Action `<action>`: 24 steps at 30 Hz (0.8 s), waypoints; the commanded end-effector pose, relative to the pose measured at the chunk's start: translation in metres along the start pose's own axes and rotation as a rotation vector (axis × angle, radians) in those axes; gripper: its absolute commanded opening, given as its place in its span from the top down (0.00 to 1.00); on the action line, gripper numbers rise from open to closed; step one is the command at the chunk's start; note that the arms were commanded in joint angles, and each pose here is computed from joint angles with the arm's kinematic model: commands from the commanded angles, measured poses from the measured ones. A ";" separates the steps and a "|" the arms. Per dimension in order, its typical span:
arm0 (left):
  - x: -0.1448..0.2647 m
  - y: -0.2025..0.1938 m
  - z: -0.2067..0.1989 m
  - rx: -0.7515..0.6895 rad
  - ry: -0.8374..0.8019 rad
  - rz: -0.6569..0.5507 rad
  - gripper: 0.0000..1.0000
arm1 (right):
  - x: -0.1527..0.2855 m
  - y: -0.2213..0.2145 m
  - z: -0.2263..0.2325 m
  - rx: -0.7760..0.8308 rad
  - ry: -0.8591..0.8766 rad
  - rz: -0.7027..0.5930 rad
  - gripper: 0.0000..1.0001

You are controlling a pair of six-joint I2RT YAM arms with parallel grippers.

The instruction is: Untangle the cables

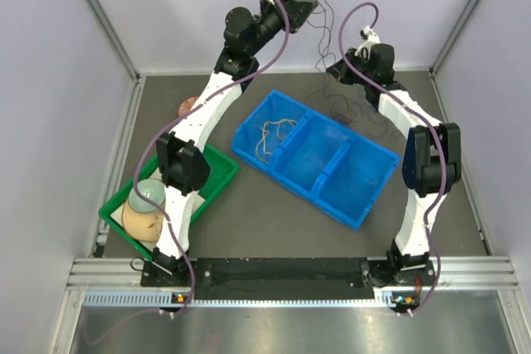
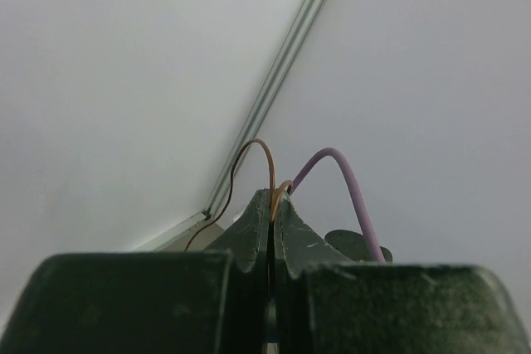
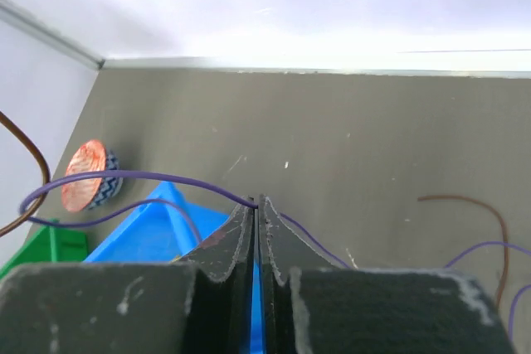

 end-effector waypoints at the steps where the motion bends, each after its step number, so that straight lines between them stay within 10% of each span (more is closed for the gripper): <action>1: 0.007 0.033 -0.042 -0.065 -0.080 -0.080 1.00 | 0.014 0.030 0.007 0.006 -0.100 -0.158 1.00; 24: 0.021 0.061 -0.048 -0.070 -0.078 -0.137 1.00 | 0.212 -0.059 -0.155 -0.518 -0.890 -0.226 1.00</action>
Point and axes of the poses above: each gripper's point midway between its finger pads, its own x axis back along the fingers, its own z axis along the line the jaws close on, y = z × x, the point moved 9 cm from there along x, back along the fingers, and after that the axes turned 13 degrees about x, right-handed, at the moved point
